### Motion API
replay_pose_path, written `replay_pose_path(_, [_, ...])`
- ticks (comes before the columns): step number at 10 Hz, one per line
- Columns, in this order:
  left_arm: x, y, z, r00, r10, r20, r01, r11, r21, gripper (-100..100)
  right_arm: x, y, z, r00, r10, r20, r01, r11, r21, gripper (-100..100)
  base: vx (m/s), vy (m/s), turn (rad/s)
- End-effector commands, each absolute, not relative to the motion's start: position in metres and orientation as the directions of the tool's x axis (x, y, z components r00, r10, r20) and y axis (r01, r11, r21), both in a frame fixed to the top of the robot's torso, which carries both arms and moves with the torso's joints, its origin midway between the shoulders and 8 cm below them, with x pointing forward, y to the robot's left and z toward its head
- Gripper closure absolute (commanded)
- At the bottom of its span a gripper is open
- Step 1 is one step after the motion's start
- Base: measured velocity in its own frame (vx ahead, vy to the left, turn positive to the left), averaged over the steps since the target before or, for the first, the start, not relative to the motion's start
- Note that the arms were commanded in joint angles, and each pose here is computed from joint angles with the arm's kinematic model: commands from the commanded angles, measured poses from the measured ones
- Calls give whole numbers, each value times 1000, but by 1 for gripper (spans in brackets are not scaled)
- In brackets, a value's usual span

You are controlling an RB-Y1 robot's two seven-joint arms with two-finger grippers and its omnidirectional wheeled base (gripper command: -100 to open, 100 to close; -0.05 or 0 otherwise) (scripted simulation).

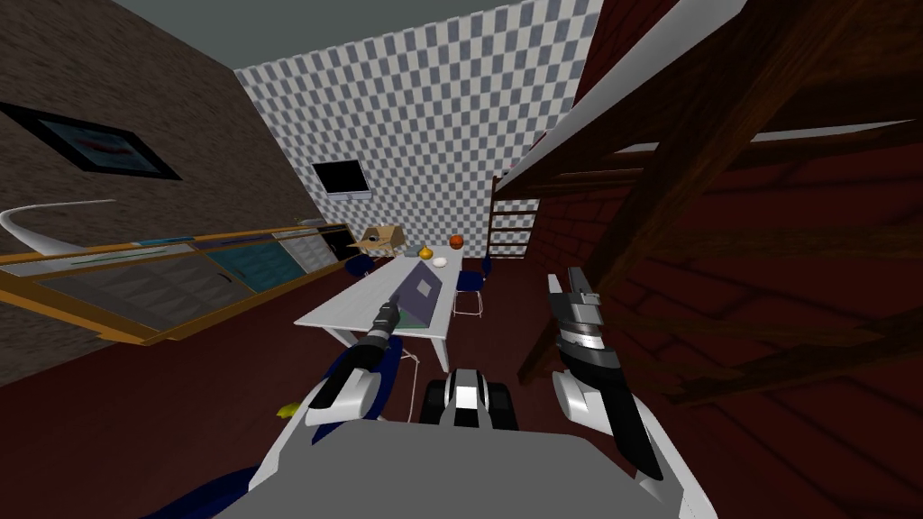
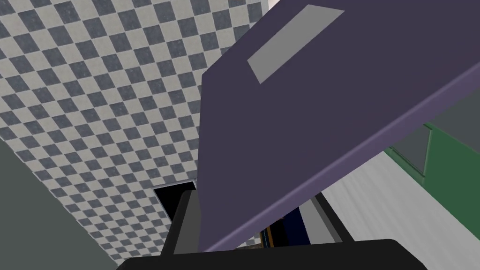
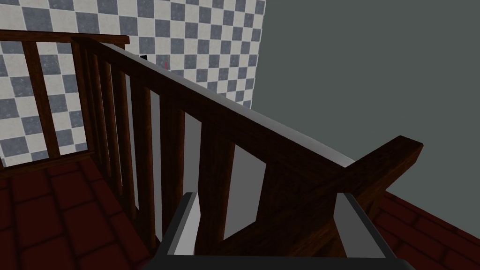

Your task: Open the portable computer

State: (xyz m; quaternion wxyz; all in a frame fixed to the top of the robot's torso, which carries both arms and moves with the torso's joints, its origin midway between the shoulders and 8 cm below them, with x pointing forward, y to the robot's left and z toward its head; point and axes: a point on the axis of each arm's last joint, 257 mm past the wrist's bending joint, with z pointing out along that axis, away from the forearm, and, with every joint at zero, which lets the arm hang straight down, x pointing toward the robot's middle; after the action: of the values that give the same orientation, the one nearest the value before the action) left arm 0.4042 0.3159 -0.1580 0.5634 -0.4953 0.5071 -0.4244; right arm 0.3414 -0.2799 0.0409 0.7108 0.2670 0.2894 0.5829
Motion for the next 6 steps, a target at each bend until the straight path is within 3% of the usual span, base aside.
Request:
replay_pose_path(1, [408,307,-173,122,-992,-27,-34,23,-999,100,341,-280,41,153,983,-100,-674,178,717,0,-10,113,1])
replay_pose_path(4, [416,294,-193,119,-983,137,-48,-143,-989,100,341,-280,41,153,983,-100,-674,178,717,0,-14,126,-1])
replay_pose_path(6, [420,285,-202,118,-969,218,-55,-225,-973,100,341,-280,41,153,983,-100,-674,178,717,0,-13,3,-42])
